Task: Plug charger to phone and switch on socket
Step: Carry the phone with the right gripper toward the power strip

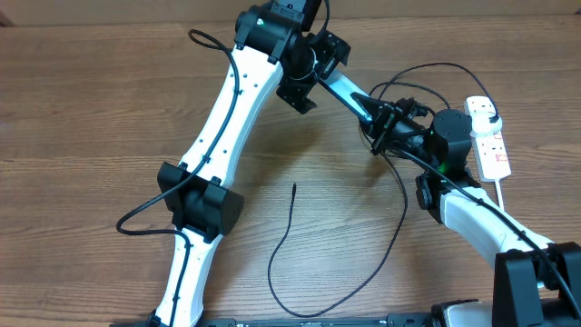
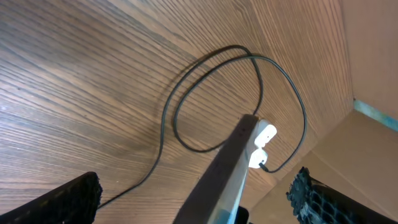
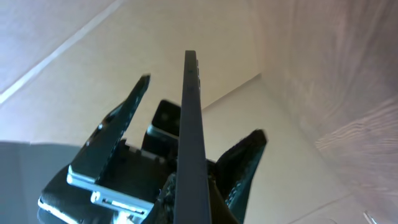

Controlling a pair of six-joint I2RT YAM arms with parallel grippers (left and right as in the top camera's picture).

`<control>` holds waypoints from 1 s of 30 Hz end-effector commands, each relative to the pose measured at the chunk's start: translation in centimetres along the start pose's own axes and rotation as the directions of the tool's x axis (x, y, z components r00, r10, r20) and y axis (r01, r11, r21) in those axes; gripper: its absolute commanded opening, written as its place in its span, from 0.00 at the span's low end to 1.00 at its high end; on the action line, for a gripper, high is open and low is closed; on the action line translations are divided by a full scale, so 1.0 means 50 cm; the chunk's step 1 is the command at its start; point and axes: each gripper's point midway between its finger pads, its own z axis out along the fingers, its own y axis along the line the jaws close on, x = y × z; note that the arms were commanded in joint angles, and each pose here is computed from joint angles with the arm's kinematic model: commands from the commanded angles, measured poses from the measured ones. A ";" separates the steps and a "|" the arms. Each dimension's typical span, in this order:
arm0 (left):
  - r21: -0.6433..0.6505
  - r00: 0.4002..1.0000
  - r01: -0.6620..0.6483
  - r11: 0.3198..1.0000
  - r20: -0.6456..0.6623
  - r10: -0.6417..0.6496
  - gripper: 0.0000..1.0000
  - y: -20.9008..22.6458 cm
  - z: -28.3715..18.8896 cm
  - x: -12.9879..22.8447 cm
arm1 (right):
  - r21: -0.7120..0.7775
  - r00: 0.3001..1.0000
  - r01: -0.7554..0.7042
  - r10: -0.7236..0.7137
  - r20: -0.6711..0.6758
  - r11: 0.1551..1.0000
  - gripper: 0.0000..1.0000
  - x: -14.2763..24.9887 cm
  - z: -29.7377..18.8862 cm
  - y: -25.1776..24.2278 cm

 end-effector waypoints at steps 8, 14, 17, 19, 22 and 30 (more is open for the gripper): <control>0.084 0.998 -0.067 0.994 0.027 0.065 1.00 -0.040 -0.038 0.001 | -0.036 0.994 -0.113 0.113 -0.004 0.993 0.04 0.009 0.003 0.026; 0.190 0.980 -0.196 0.962 0.006 0.199 1.00 -0.078 -0.055 -0.019 | -0.049 0.991 -0.124 0.126 0.034 0.991 0.04 -0.010 -0.001 0.028; 0.226 0.971 -0.232 0.946 -0.001 0.238 1.00 -0.083 -0.070 -0.041 | -0.062 0.991 -0.124 0.127 0.050 0.990 0.03 -0.023 -0.008 0.036; 0.246 0.963 -0.258 0.934 -0.016 0.270 1.00 -0.082 -0.079 -0.052 | -0.072 0.990 -0.125 0.129 0.062 0.990 0.04 -0.033 -0.014 0.042; 0.275 0.950 -0.291 0.916 -0.027 0.310 1.00 -0.083 -0.090 -0.061 | -0.089 0.988 -0.125 0.132 0.082 0.988 0.04 -0.050 -0.024 0.052; 0.423 0.908 -0.336 0.841 -0.091 0.409 1.00 -0.126 -0.072 -0.040 | -0.120 0.983 -0.123 0.138 0.120 0.985 0.04 -0.078 -0.041 0.069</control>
